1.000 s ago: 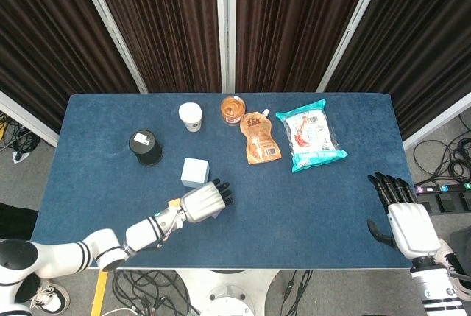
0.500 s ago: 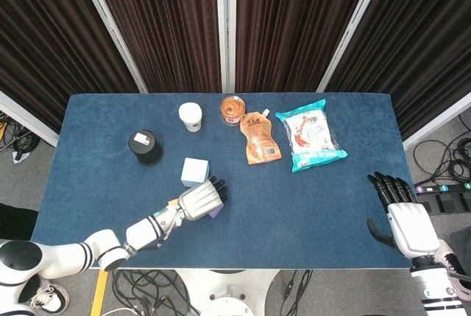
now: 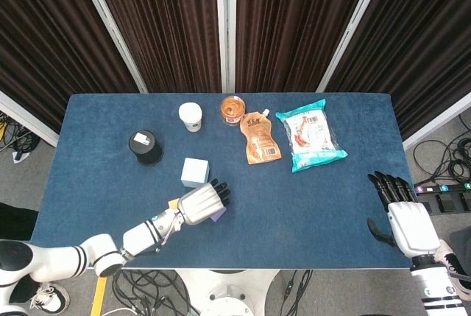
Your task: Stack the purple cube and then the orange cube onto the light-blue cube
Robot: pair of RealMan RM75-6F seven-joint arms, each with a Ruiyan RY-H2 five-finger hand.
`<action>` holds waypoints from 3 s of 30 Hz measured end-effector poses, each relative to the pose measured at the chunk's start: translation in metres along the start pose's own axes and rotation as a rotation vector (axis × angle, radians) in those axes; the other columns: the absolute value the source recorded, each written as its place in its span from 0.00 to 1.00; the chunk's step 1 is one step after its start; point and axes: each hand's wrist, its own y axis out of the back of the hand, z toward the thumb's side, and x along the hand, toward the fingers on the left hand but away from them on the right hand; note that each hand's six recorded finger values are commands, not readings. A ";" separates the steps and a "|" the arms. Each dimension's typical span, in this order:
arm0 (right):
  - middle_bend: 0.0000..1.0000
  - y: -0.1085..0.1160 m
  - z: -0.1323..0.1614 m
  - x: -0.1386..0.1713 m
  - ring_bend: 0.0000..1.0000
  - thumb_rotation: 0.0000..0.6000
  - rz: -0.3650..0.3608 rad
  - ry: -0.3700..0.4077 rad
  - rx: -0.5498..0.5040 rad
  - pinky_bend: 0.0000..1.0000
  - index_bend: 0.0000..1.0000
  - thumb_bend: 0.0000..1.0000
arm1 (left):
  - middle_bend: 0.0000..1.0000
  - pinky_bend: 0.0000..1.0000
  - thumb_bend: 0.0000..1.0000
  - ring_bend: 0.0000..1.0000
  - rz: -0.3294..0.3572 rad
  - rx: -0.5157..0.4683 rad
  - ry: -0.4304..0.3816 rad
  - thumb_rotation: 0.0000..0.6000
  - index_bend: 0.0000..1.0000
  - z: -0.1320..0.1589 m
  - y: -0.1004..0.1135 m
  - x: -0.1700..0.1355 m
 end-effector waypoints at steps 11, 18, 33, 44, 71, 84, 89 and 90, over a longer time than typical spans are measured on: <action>0.04 -0.004 0.004 0.001 0.00 1.00 0.008 0.012 0.013 0.00 0.00 0.29 | 0.41 0.39 0.20 0.27 -0.013 0.094 0.178 1.00 0.58 -0.075 0.053 -0.010; 0.04 -0.006 0.004 0.000 0.00 1.00 0.010 0.009 0.020 0.00 0.00 0.29 | 0.41 0.38 0.20 0.27 -0.108 0.106 0.242 1.00 0.59 -0.106 0.046 -0.003; 0.04 -0.005 0.003 -0.002 0.00 1.00 0.010 0.004 0.015 0.00 0.00 0.29 | 0.41 0.38 0.20 0.27 -0.306 -0.010 0.362 1.00 0.59 -0.103 0.030 0.011; 0.04 -0.005 0.002 -0.003 0.00 1.00 0.009 -0.004 0.023 0.00 0.00 0.29 | 0.41 0.37 0.20 0.27 -0.298 -0.102 0.436 1.00 0.59 -0.105 0.040 0.025; 0.04 -0.008 0.003 -0.003 0.00 1.00 0.007 -0.002 0.044 0.00 0.00 0.29 | 0.42 0.37 0.21 0.27 -0.345 -0.168 0.547 1.00 0.59 -0.097 0.027 0.027; 0.05 -0.009 0.004 -0.003 0.00 1.00 0.015 0.001 0.041 0.00 0.00 0.29 | 0.42 0.37 0.22 0.27 -0.326 -0.215 0.559 1.00 0.58 -0.097 0.028 0.029; 0.05 -0.009 0.004 -0.003 0.00 1.00 0.016 0.000 0.042 0.00 0.00 0.29 | 0.42 0.37 0.22 0.27 -0.290 -0.215 0.552 1.00 0.58 -0.098 0.034 0.032; 0.05 -0.009 0.004 -0.003 0.00 1.00 0.017 0.000 0.042 0.00 0.00 0.29 | 0.42 0.37 0.22 0.27 -0.288 -0.213 0.550 1.00 0.58 -0.098 0.034 0.033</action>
